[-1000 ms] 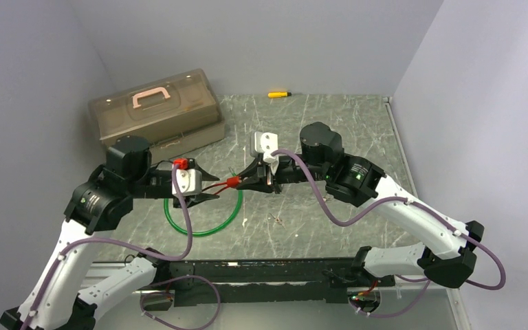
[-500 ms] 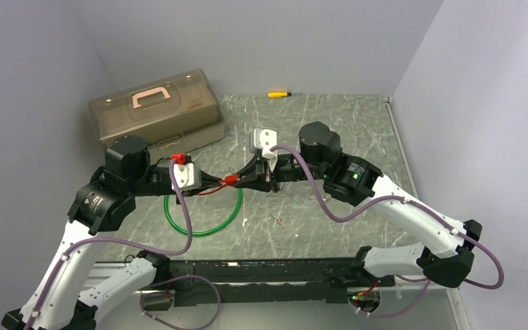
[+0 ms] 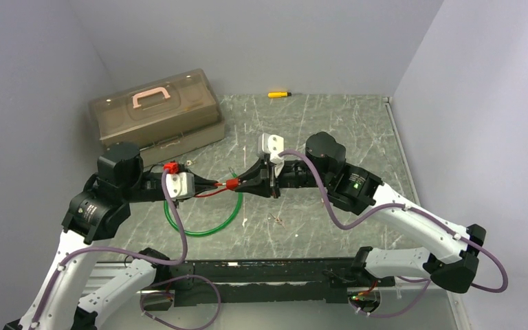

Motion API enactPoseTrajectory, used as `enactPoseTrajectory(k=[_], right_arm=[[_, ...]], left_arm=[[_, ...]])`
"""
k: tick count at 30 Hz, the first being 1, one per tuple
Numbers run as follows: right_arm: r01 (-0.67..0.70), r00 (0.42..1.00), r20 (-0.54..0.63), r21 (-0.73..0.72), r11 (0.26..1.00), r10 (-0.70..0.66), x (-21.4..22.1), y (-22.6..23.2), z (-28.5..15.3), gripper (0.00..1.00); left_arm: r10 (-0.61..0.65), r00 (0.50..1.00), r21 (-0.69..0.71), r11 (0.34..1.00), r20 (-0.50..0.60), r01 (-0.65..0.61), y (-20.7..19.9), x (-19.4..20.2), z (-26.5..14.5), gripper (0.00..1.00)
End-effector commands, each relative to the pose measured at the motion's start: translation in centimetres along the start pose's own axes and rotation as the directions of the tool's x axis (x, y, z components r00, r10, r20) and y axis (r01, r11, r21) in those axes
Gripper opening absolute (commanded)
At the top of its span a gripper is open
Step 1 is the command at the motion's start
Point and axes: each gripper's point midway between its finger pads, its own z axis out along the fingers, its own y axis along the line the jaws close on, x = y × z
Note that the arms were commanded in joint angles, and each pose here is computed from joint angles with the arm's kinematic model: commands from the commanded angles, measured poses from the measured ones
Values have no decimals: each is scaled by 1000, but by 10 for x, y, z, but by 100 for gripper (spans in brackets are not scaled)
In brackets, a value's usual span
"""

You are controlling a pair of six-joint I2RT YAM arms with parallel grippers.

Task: Unlock with the key
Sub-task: Unlock the lock.

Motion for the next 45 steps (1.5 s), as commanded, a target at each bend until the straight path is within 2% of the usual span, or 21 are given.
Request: enactPoseTrajectory(k=[1,9,12,15,17,21,23,25,29,33,38,45], right_arm=[[1,999,52,23,1000,-2,-25,0,-18,0],[40,990,124,209,977,-67,-51,-29,-60,0],[18,993,110,201,979,-41,-45,-30,-59,0],[-20,993,117,118,993,7,-36,-21,-46,0],[-46,996,85,60,997,41,-29,-17,-36,22],[-23,999,45,55,998,20,-39,-23,-32,55],[10,1000,19,73,997,-11,-45,-29,-34,63],[29,999,-23,72,997,-27,-49,-33,-33,66],[16,992,-121,1,1000,-16,-39,-27,-24,78],[9,967,-255,-9,1000,-11,-24,-28,-11,77],[12,903,-429,14,1000,-5,11,-29,7,73],[60,872,-488,51,997,-28,23,-35,15,67]], left_arm=[[-1,999,-41,999,-46,-1,3,4,-10,0],[-9,993,-59,998,-115,2,-3,28,-14,0],[-8,994,-106,994,-106,-3,9,21,-16,0],[0,998,-95,995,-65,-6,14,4,-14,0],[-11,999,-74,997,-51,7,16,-2,-11,0],[-7,997,-47,999,-71,3,15,0,-10,0],[-3,996,-41,999,-85,0,15,2,-10,0],[1,995,-41,999,-96,-5,15,4,-10,0],[-7,992,-49,999,-125,1,19,8,-9,0],[-22,984,-57,998,-178,12,23,13,-7,0],[-15,981,-57,998,-191,4,22,14,-5,0],[-2,981,-38,999,-194,-6,19,13,-4,0]])
